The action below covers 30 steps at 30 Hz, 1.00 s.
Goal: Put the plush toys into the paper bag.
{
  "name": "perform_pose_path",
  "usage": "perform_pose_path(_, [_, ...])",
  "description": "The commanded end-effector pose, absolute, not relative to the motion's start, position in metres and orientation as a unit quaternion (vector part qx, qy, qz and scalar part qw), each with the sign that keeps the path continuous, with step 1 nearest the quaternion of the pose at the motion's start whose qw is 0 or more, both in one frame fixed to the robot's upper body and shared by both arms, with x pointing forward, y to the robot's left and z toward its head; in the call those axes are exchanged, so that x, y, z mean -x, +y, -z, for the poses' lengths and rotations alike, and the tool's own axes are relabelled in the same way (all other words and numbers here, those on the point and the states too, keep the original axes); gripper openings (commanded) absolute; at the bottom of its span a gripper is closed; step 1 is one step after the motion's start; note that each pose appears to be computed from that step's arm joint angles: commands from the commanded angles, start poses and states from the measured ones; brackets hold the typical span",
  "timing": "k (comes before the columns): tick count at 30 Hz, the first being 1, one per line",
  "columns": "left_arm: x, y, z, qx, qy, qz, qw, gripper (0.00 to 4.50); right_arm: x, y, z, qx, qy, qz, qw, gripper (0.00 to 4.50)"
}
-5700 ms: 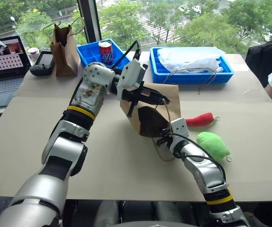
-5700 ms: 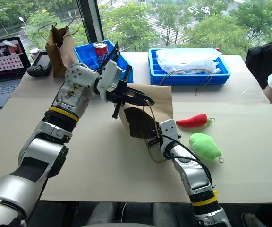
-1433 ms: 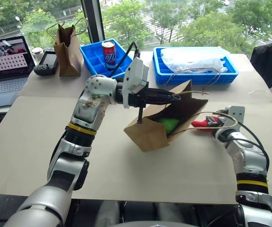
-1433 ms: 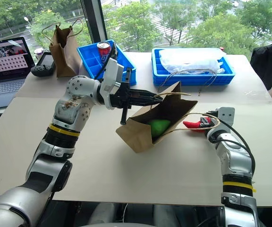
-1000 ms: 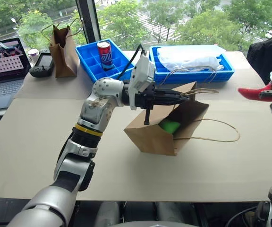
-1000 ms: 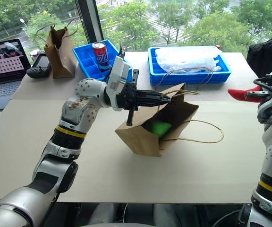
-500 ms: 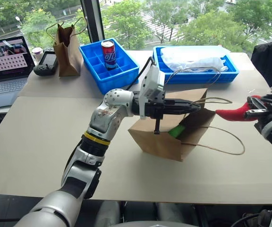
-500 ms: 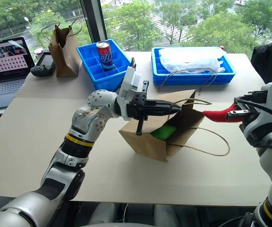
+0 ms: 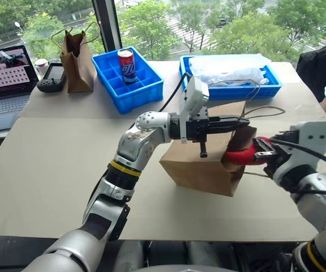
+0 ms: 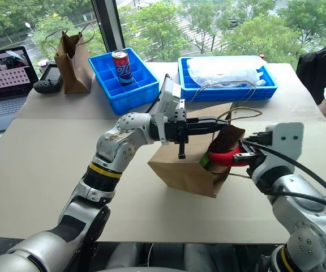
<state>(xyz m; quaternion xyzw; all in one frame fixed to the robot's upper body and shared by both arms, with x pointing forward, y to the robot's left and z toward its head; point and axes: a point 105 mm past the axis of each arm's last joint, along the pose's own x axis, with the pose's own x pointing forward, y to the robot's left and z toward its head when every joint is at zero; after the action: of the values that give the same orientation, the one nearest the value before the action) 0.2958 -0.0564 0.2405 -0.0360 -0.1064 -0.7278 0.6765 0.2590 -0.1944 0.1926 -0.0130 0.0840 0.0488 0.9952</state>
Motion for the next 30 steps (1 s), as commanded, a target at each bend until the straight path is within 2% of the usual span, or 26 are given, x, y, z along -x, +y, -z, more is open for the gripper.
perform_pose_path(1, [-0.293, -0.055, -0.251, 0.037, -0.126, 0.728, 0.673, 0.0, -0.264, -0.171, -0.205, 0.032, 0.044, -0.068, 0.996, 0.02])
perform_pose_path(3, [-0.293, -0.055, -0.251, 0.034, -0.128, 0.726, 0.674, 0.0, -0.266, -0.164, -0.2, 0.033, 0.052, -0.079, 0.995, 0.02])
perform_pose_path(5, [-0.293, -0.054, -0.251, 0.035, -0.129, 0.726, 0.675, 0.0, -0.267, -0.155, -0.198, 0.011, 0.048, -0.101, 0.994, 0.92])
perform_pose_path(6, [-0.293, -0.054, -0.251, 0.035, -0.129, 0.725, 0.676, 0.0, -0.267, -0.152, -0.198, 0.007, 0.046, -0.109, 0.993, 1.13])
perform_pose_path(8, [-0.293, -0.054, -0.251, 0.034, -0.129, 0.725, 0.676, 0.0, -0.267, -0.151, -0.201, 0.006, 0.039, -0.122, 0.992, 1.86])
perform_pose_path(12, [-0.294, -0.053, -0.25, 0.032, -0.13, 0.723, 0.678, 0.0, -0.266, -0.163, -0.209, 0.024, 0.025, -0.117, 0.993, 3.31])
perform_pose_path(15, [-0.295, -0.053, -0.251, 0.033, -0.131, 0.721, 0.68, 0.0, -0.26, -0.177, -0.211, 0.042, 0.027, -0.107, 0.993, 4.26])
perform_pose_path(16, [-0.295, -0.053, -0.251, 0.034, -0.131, 0.721, 0.68, 0.0, -0.258, -0.183, -0.211, 0.047, 0.03, -0.103, 0.993, 4.45])
perform_pose_path(20, [-0.296, -0.053, -0.251, 0.032, -0.132, 0.72, 0.681, 0.0, -0.242, -0.206, -0.206, 0.054, 0.063, -0.104, 0.991, 4.45])
perform_pose_path(24, [-0.296, -0.052, -0.251, 0.028, -0.134, 0.719, 0.681, 0.0, -0.218, -0.247, -0.207, 0.031, 0.093, -0.076, 0.992, 4.45])
perform_pose_path(26, [-0.296, -0.052, -0.25, 0.028, -0.134, 0.719, 0.681, 0.0, -0.211, -0.258, -0.204, -0.015, 0.096, -0.067, 0.993, 4.45])
perform_pose_path(30, [-0.296, -0.053, -0.249, 0.028, -0.135, 0.72, 0.68, 0.0, -0.199, -0.275, -0.175, -0.119, 0.115, -0.023, 0.986, 4.45])
